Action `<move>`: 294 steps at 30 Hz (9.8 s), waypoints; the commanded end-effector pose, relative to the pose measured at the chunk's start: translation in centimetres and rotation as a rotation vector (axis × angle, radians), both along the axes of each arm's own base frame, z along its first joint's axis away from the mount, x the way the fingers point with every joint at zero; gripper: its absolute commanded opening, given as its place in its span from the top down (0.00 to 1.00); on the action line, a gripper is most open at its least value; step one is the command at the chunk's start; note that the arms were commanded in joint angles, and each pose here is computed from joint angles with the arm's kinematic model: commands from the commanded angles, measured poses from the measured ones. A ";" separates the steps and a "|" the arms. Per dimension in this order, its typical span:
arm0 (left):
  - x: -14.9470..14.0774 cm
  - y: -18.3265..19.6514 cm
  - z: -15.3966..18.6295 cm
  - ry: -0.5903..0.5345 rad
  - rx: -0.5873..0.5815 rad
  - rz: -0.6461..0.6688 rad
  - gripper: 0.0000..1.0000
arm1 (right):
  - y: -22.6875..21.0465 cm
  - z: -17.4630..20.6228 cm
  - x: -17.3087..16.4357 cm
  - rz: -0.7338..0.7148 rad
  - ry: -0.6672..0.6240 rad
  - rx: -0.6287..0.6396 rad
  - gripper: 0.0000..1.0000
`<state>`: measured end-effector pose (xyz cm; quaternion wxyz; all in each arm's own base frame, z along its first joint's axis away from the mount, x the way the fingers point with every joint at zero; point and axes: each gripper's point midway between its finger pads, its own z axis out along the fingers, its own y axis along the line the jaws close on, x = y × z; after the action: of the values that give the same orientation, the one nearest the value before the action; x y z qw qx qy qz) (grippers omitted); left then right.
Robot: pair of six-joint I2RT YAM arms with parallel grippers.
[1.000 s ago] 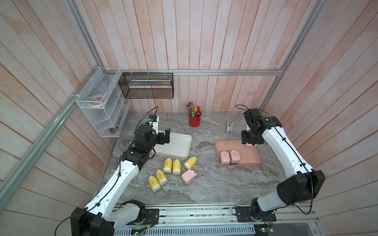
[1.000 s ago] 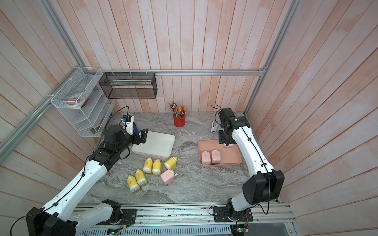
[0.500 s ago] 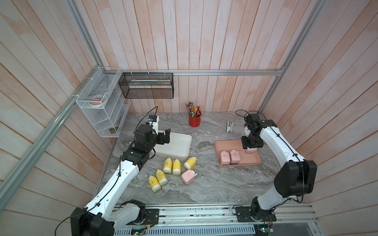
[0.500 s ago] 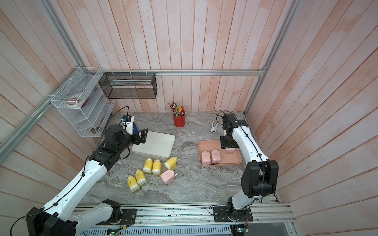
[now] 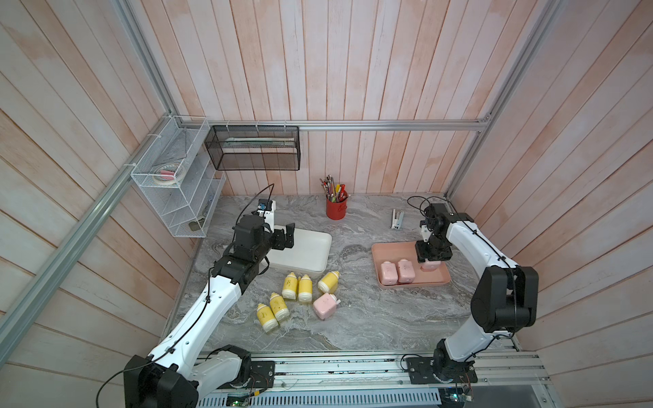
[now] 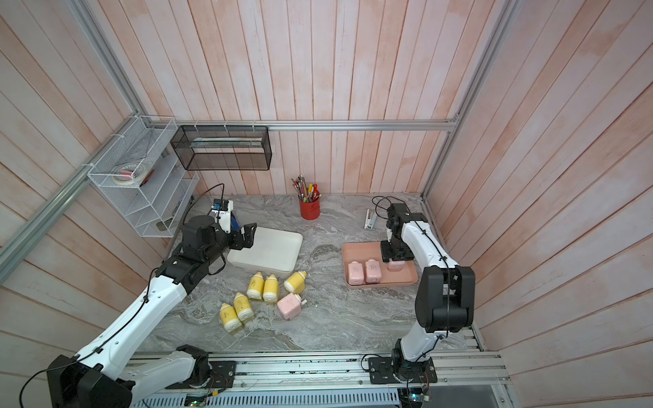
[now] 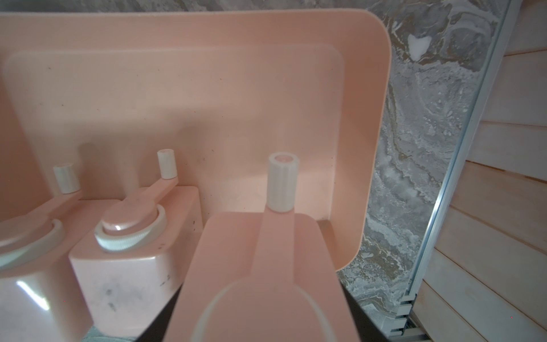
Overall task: Place the pencil sharpeners by color into the storage box
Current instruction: Place the pencil sharpener in the storage box, then pick up the pencil sharpener from the center of the board.
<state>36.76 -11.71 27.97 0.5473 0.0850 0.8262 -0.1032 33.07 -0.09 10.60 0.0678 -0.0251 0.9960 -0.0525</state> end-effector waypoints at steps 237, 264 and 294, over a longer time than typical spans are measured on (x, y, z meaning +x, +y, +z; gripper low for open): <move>-0.7 2.6 2.8 -0.115 0.060 0.120 0.00 | 33.2 -4.8 -17.8 -0.511 0.195 0.273 0.36; -0.5 1.7 2.3 -0.089 0.038 0.084 0.00 | 24.4 -4.5 -14.5 -0.089 0.059 0.131 0.48; 0.5 1.0 0.2 -0.028 0.054 0.064 0.00 | 24.3 -6.6 -13.2 0.175 0.042 0.066 0.40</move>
<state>37.18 -10.26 28.15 0.5610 0.0684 0.8230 -0.0565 19.52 24.87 2.92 0.0329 -0.1053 0.9939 -0.0057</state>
